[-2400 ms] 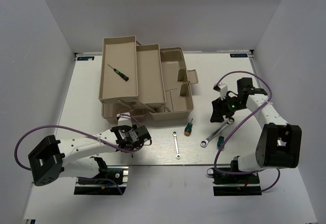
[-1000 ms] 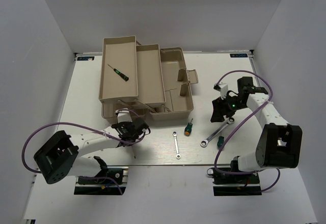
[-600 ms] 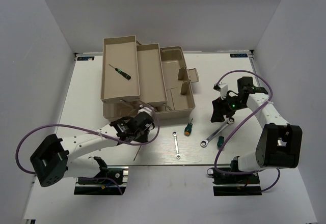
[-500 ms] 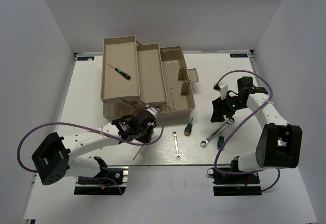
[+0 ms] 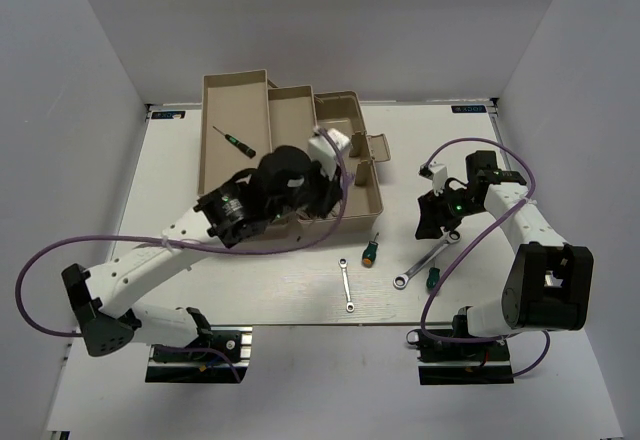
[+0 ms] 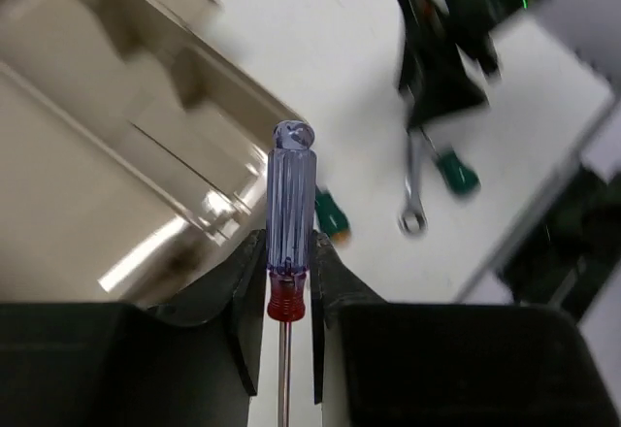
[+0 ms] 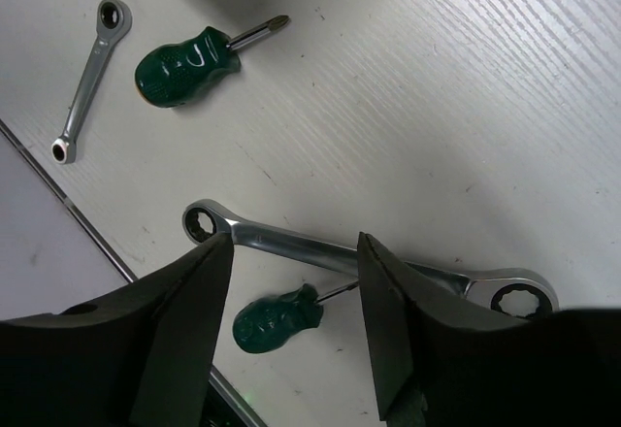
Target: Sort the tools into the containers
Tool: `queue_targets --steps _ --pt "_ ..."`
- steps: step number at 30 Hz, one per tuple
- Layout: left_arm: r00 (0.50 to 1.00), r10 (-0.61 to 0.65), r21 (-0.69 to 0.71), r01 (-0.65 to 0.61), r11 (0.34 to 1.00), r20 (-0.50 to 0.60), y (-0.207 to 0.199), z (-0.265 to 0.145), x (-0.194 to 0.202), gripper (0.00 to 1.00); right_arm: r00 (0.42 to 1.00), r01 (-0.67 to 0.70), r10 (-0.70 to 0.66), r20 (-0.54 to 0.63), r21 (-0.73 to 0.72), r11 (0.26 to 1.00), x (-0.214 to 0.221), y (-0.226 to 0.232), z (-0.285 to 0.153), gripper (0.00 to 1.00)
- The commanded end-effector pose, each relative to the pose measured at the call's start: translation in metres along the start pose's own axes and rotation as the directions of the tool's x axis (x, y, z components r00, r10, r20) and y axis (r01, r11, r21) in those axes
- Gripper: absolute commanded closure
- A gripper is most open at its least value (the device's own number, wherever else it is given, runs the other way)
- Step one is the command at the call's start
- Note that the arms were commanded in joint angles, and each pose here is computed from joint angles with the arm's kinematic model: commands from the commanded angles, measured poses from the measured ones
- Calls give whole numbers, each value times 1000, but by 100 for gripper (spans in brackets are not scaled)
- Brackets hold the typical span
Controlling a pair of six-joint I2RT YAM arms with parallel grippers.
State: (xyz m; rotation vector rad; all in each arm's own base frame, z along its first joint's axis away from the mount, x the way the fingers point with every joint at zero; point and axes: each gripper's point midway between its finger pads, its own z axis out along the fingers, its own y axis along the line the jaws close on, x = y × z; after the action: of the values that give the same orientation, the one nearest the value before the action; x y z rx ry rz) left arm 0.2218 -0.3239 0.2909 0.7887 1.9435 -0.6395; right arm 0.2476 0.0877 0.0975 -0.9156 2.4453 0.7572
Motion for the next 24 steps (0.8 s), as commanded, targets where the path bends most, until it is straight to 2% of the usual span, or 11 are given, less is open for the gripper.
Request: queue_targets --steps 1,2,3,6,7,9,11,16,19,22,24 --pt "989 -12 -292 54 955 145 61 -15 -52 100 999 32 -32 15 1 999 -6 3 -5 41" --pt "986 -22 -353 81 932 167 75 -18 -58 100 998 67 -67 1 -14 998 -6 9 -1 48" --pt "981 -24 -430 106 897 192 95 -21 -65 100 997 80 -80 -1 -16 997 -6 11 -1 65" --pt "969 -87 -555 204 806 230 146 -23 -68 100 990 133 -133 -35 -14 991 -5 15 6 87" --pt "959 -105 -576 243 780 263 159 -26 -74 100 987 154 -153 -48 4 988 -6 12 9 92" --pt "948 -153 -638 302 709 278 197 -34 -70 100 981 186 -185 -50 12 982 -12 16 15 92" --pt "929 -191 -681 362 636 316 232 -45 -71 100 983 173 -170 -70 39 984 -15 14 21 81" --pt "915 -261 -737 403 543 308 280 -54 -60 100 985 117 -105 -138 84 990 -11 10 38 52" --pt "913 -292 -745 402 532 284 296 -48 -49 100 990 42 -31 -134 84 996 -11 16 47 46" --pt "912 -312 -757 399 517 268 304 -50 -40 90 986 -97 99 -133 18 995 -10 35 56 38" --pt "907 -327 -757 405 513 264 310 -52 -34 77 971 -204 194 -138 -56 977 -11 55 61 31"
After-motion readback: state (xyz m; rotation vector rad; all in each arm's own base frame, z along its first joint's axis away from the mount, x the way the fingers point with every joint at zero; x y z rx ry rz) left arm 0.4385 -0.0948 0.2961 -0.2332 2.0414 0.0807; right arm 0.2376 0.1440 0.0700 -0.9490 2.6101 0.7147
